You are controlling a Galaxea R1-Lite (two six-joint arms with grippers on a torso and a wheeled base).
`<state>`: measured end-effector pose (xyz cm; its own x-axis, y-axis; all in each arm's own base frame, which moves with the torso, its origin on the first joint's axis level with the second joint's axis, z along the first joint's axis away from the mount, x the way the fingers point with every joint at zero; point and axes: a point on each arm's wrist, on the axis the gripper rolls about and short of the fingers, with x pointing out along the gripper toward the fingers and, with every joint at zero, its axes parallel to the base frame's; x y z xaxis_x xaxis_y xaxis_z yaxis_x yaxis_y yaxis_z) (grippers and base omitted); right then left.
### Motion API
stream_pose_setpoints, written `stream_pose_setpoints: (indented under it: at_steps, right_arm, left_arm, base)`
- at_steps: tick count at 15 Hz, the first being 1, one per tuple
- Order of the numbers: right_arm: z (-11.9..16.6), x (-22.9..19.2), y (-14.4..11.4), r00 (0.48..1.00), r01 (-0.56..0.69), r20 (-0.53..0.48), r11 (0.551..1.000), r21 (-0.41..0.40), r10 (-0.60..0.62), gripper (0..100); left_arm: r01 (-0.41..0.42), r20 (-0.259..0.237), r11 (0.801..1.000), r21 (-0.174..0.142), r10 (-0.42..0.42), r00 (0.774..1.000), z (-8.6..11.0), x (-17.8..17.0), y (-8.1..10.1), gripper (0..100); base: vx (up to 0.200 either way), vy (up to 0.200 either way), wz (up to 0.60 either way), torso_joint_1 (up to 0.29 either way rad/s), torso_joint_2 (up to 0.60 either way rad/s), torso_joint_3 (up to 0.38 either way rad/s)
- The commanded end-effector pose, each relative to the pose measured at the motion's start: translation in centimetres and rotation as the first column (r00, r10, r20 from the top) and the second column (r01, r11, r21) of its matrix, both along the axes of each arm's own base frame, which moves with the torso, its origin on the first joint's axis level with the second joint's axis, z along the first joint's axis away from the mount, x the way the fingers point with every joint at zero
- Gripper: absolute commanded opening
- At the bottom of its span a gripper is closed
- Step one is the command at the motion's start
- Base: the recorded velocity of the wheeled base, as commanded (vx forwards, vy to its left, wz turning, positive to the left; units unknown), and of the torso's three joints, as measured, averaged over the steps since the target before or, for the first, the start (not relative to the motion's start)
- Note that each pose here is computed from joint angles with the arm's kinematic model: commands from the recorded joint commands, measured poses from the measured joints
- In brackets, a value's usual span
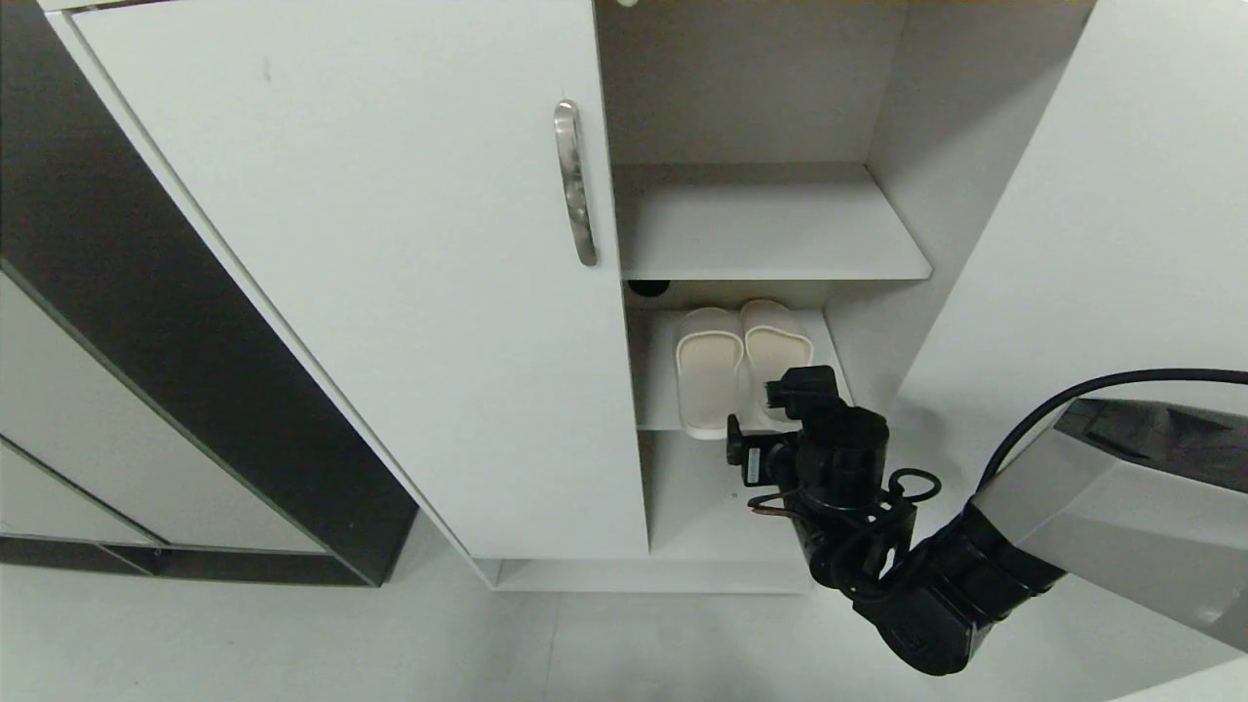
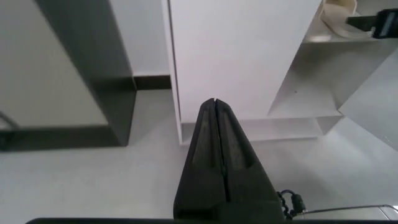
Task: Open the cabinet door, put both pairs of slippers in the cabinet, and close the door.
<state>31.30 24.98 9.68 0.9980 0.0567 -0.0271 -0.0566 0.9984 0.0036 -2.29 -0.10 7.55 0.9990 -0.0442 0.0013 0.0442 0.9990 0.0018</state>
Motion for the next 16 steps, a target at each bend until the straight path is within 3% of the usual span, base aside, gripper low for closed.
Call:
stream_pose_setpoints:
  at_steps: [1, 6, 16]
  right_arm:
    - [0.29, -0.07, 0.0, 1.0, -0.003, 0.006, 1.0, 0.004, 0.003, 100]
    - [0.23, -0.16, 0.0, 1.0, -0.004, 0.011, 1.0, 0.005, 0.004, 100]
    - [-0.2, -0.28, -0.1, 1.0, -0.003, 0.002, 1.0, -0.003, 0.003, 100]
  left_arm:
    - [0.0, -0.001, 1.0, -0.002, 0.0, 1.0, 0.0, 0.01, 0.0, 0]
    - [-0.041, 0.0, 0.999, -0.003, 0.041, 0.999, 0.02, 0.01, 0.09, 0]
    - [-0.04, -0.001, 0.999, -0.002, 0.04, 0.999, 0.0, 0.01, 0.09, 0]
  base:
    - [-0.2, 0.0, 0.0, 0.002, 0.0, -0.002]
    - [0.0, 0.0, 0.0, 0.0, 0.0, 0.0]
    - [0.0, 0.0, 0.0, 0.001, 0.0, 0.046]
